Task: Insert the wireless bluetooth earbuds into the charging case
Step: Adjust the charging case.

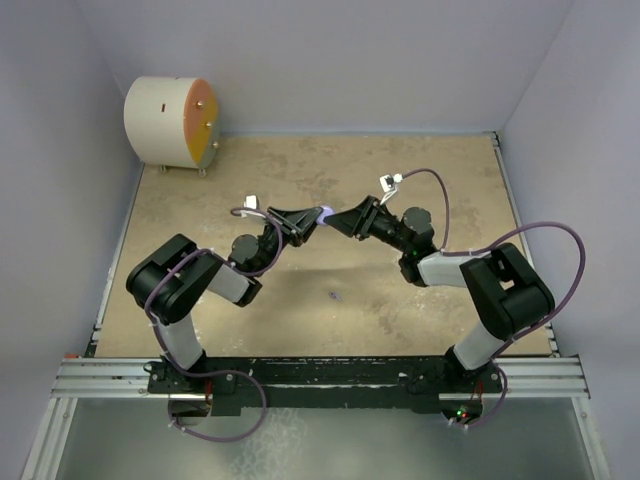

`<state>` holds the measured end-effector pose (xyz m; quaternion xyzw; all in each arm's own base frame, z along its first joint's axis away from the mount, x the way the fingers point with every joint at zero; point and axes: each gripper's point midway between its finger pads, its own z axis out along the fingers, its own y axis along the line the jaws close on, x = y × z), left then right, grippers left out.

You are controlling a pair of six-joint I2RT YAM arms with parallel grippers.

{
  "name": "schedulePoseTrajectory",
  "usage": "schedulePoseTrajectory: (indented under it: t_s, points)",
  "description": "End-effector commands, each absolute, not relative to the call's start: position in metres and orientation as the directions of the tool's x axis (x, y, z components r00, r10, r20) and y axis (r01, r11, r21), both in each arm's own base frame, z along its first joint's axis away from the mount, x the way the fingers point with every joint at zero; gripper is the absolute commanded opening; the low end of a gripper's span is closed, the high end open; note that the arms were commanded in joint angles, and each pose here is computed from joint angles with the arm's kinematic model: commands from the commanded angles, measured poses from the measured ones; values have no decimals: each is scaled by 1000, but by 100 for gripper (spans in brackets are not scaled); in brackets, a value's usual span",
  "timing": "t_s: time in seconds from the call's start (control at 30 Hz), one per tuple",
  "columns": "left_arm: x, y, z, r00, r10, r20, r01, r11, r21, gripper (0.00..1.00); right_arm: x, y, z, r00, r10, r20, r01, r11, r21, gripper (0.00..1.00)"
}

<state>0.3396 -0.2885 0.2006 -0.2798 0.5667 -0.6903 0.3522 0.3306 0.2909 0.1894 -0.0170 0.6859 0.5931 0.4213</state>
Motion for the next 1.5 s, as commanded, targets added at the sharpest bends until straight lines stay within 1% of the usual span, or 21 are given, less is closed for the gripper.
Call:
schedulePoseTrajectory:
  t_s: [0.0, 0.27, 0.4, 0.53, 0.6, 1.0, 1.17, 1.47]
  points:
    - [320, -282, 279, -594, -803, -56, 411, -243, -879, 0, 330, 292, 221, -599, 497, -628, -603, 236, 762, 47]
    - [319, -284, 277, -598, -799, -61, 409, -240, -880, 0, 329, 290, 224, -600, 507, -619, -606, 218, 765, 34]
    - [319, -285, 277, -597, -800, -64, 412, -237, -880, 0, 329, 290, 225, -601, 510, -615, -606, 211, 767, 25]
    - [319, -285, 277, -596, -801, -65, 414, -236, -879, 0, 328, 290, 224, -604, 509, -613, -605, 208, 768, 20]
    - [320, -285, 277, -595, -801, -65, 413, -236, -880, 2, 328, 290, 224, -606, 510, -611, -604, 206, 770, 19]
    - [321, -283, 277, -582, -811, -67, 418, -227, -880, 23, 327, 287, 221, -615, 511, -601, -596, 198, 778, 14]
    - [321, -282, 277, -577, -813, -70, 421, -224, -879, 30, 326, 287, 221, -616, 510, -601, -597, 196, 778, 13]
    - [321, -280, 276, -569, -820, -69, 421, -218, -881, 31, 326, 285, 218, -618, 510, -598, -592, 198, 781, 13]
